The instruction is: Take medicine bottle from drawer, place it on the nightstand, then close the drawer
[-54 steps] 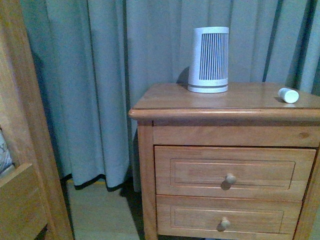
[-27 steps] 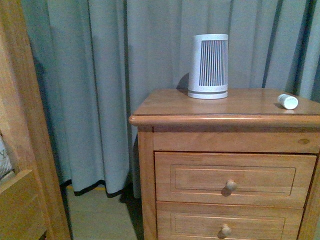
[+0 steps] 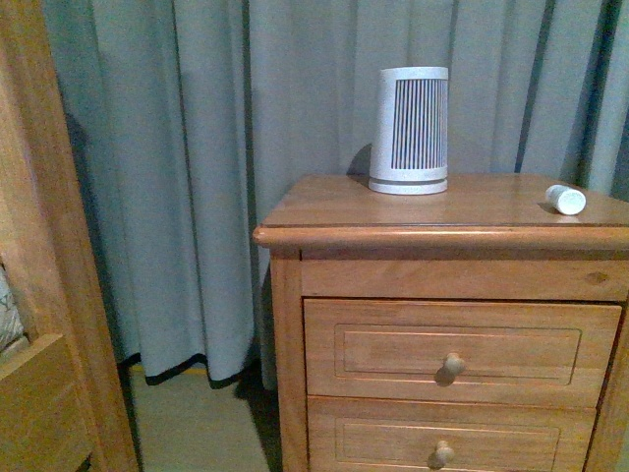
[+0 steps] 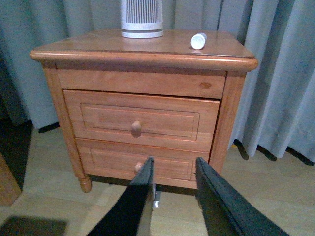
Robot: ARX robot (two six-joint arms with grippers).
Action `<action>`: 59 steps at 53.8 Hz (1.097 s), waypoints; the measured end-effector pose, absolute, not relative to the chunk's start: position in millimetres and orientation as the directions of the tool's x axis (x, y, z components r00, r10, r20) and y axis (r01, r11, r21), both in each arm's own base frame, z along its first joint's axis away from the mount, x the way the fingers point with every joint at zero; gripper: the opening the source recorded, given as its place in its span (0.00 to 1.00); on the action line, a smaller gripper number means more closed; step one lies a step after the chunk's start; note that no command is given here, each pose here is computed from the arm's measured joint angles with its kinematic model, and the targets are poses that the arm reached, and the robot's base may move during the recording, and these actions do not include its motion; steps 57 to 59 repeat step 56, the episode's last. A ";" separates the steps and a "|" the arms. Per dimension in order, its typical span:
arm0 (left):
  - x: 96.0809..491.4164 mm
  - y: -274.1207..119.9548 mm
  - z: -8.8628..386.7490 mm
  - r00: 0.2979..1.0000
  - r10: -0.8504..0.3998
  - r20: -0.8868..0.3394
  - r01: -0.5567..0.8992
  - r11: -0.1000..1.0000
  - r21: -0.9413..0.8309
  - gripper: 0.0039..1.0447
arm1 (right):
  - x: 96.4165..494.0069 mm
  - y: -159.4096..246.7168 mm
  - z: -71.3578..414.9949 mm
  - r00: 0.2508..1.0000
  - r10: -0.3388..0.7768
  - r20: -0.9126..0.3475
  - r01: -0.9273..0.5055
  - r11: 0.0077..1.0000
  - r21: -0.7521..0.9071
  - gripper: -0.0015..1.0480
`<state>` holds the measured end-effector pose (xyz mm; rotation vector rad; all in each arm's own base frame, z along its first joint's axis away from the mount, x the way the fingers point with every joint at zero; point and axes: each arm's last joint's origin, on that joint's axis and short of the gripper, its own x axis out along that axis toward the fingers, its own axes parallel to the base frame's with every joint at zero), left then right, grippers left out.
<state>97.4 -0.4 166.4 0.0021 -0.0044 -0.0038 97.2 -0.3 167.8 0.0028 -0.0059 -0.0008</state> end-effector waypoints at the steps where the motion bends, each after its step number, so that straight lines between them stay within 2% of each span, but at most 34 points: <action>1: 97.4 -0.4 166.4 1.000 -0.004 0.004 0.004 1.000 0.002 0.94 | 97.2 -0.3 167.8 1.000 -0.001 0.006 0.001 1.000 0.002 0.36; 8: 97.4 -0.4 166.4 1.000 -0.004 0.004 0.004 1.000 0.002 0.94 | 97.2 -0.3 167.8 1.000 -0.001 0.006 0.001 1.000 0.002 0.60; 20: 97.4 -0.4 166.4 1.000 -0.004 0.004 0.004 1.000 0.002 0.94 | 97.2 -0.3 167.8 1.000 -0.001 0.006 0.001 1.000 0.003 0.94; 59: 97.4 -0.4 166.4 1.000 -0.004 0.004 0.004 1.000 0.002 0.94 | 97.2 -0.3 167.8 1.000 -0.001 0.006 0.001 1.000 0.003 0.93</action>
